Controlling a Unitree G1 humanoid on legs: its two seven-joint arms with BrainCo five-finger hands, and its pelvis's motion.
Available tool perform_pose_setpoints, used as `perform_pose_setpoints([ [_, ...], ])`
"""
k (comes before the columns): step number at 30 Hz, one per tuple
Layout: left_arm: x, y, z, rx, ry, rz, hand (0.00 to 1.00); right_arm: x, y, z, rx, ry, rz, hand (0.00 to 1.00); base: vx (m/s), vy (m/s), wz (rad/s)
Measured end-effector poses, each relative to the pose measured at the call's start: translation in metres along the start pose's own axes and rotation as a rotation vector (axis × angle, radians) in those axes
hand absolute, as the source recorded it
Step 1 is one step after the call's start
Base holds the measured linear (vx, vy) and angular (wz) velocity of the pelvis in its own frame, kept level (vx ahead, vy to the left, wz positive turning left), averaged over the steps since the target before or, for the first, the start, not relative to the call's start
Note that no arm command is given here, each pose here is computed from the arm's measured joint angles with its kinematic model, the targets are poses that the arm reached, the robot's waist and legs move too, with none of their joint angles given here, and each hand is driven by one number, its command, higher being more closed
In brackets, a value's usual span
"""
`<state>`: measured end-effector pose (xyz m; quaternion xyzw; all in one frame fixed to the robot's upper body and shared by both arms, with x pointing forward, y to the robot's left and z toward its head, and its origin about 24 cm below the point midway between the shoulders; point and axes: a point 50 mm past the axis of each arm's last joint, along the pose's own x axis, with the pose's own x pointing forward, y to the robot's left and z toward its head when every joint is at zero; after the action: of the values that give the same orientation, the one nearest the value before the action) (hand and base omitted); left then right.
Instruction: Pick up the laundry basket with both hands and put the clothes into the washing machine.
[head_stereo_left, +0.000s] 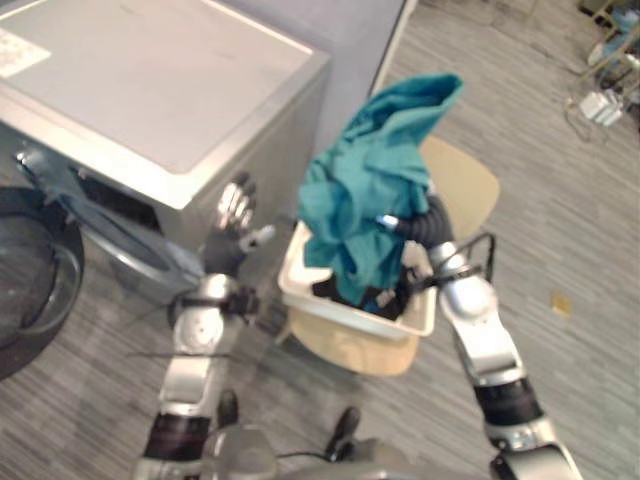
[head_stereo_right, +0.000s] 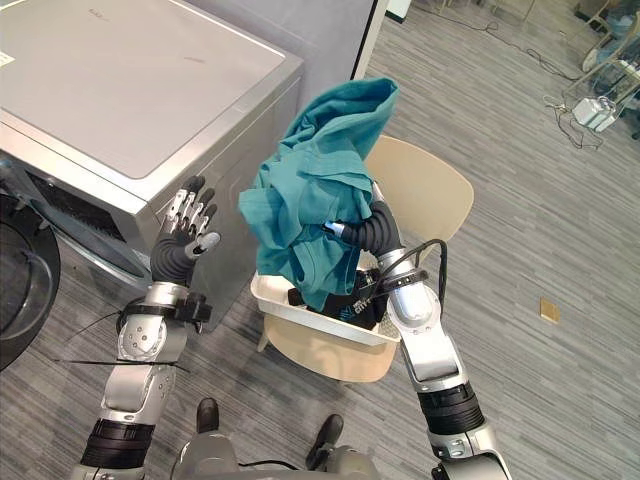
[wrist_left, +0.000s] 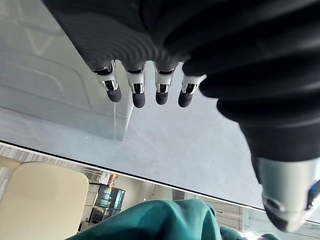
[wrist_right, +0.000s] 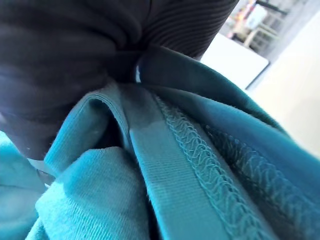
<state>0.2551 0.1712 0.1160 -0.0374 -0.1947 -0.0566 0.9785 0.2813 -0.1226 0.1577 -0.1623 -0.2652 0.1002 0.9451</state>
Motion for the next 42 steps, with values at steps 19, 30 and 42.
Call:
perform_pose_setpoints([
  [19,0.03,-0.023,-0.012,0.059,0.125,-0.444,0.0,0.028,0.015,0.011,0.018,-0.062,0.136,1.0,0.01,0.013,-0.03],
  [30,0.04,-0.038,-0.03,0.148,0.154,-0.392,0.0,0.027,0.067,0.027,0.246,-0.097,0.269,1.0,0.0,0.006,-0.02],
  [42,0.05,-0.056,-0.029,0.105,0.108,-0.306,1.0,0.028,0.068,0.02,0.305,-0.058,0.251,1.0,0.0,0.0,0.0],
])
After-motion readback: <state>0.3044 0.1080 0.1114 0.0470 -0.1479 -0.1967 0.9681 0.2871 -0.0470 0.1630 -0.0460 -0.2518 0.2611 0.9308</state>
